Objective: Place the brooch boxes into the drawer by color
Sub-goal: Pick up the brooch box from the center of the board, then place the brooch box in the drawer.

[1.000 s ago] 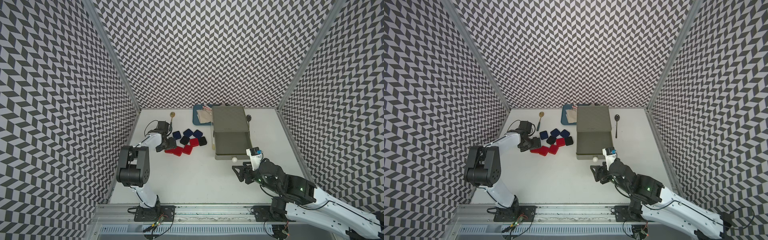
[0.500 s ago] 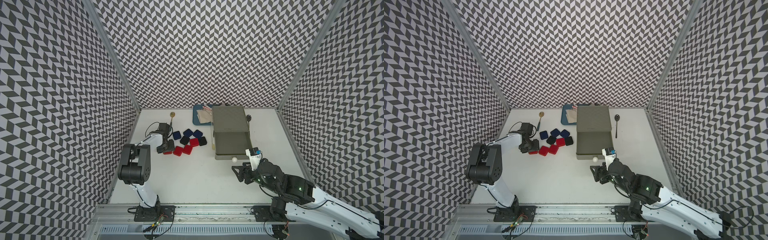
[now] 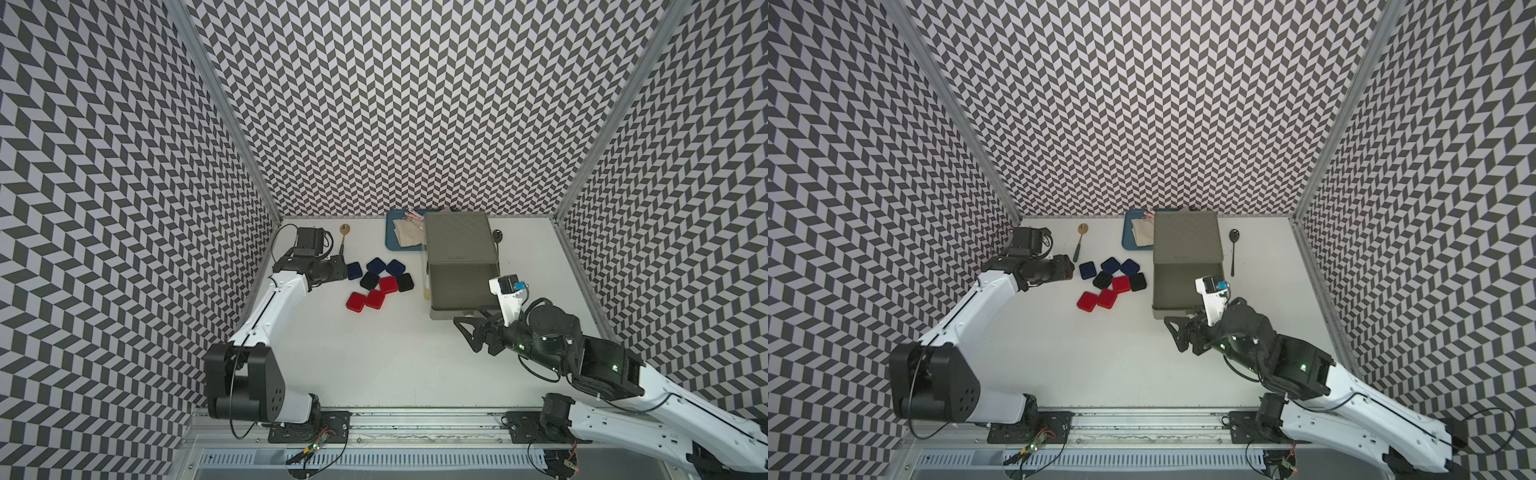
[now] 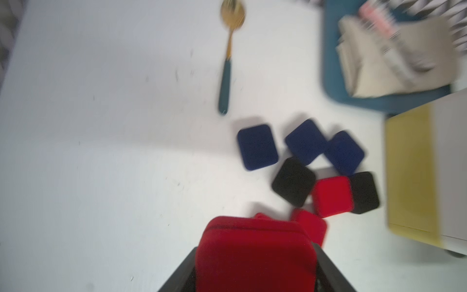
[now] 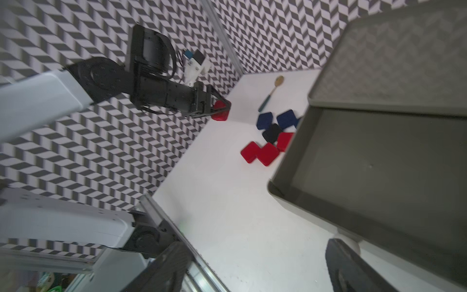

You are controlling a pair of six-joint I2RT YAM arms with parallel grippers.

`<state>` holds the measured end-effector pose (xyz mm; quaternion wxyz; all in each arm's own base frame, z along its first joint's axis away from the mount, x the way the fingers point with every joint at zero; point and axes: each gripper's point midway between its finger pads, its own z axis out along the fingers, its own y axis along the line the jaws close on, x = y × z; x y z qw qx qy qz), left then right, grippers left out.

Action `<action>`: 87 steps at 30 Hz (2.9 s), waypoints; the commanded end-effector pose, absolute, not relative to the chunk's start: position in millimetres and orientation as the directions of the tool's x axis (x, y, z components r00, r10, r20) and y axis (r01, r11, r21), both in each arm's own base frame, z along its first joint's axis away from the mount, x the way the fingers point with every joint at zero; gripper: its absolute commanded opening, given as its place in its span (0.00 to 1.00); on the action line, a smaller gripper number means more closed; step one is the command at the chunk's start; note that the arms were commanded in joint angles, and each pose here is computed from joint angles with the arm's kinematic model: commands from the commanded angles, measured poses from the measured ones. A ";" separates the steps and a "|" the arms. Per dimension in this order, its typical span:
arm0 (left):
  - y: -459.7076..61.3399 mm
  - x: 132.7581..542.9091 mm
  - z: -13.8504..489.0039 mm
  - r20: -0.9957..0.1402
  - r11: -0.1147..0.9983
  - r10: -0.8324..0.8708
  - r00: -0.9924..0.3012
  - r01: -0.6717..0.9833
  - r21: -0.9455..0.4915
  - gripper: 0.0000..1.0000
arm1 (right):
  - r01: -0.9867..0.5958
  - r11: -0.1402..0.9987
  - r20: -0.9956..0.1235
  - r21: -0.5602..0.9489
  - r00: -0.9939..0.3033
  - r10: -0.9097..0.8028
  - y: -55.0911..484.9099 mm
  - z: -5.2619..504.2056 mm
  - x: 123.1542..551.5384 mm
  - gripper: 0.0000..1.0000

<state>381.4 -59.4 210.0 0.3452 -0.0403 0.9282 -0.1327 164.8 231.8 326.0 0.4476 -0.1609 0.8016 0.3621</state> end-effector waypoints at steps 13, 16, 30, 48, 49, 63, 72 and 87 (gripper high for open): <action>-209.8 174.3 466.4 -0.900 -0.003 -0.106 -0.422 0.906 -0.424 0.49 | -0.926 0.020 -0.925 0.378 -0.377 0.038 281.9 491.2 74.1 0.96; -215.6 148.9 477.3 -0.924 -0.060 -0.080 -0.374 0.927 -0.370 0.49 | -0.911 0.051 -0.911 0.410 -0.408 0.055 281.8 489.5 88.9 0.96; -205.1 158.8 468.1 -0.994 0.240 -0.089 -0.066 0.967 -0.086 0.42 | -0.868 -0.144 -0.868 0.475 -0.489 0.086 319.5 492.5 123.8 0.95; -183.0 156.3 472.5 -0.976 0.430 -0.101 0.193 0.893 0.132 0.41 | -0.549 -0.288 -0.588 0.784 -0.807 -0.060 354.0 494.3 136.1 0.98; -183.0 154.6 472.9 -0.976 0.427 -0.101 0.193 0.895 0.133 0.41 | -0.542 -0.286 -0.579 0.791 -0.813 -0.061 356.8 492.7 139.1 0.98; -182.4 151.6 462.7 -0.978 0.426 -0.067 0.198 0.892 0.151 0.41 | -0.519 -0.276 -0.563 0.809 -0.819 -0.108 395.5 480.8 153.5 0.95; -184.2 150.1 461.9 -0.978 0.408 -0.075 0.193 0.901 0.147 0.41 | -0.498 -0.297 -0.551 0.815 -0.824 -0.131 405.5 474.4 149.4 0.91; -187.0 147.0 456.3 -0.982 0.378 -0.081 0.173 0.917 0.130 0.41 | -0.473 -0.321 -0.537 0.820 -0.830 -0.151 413.4 473.3 150.2 0.68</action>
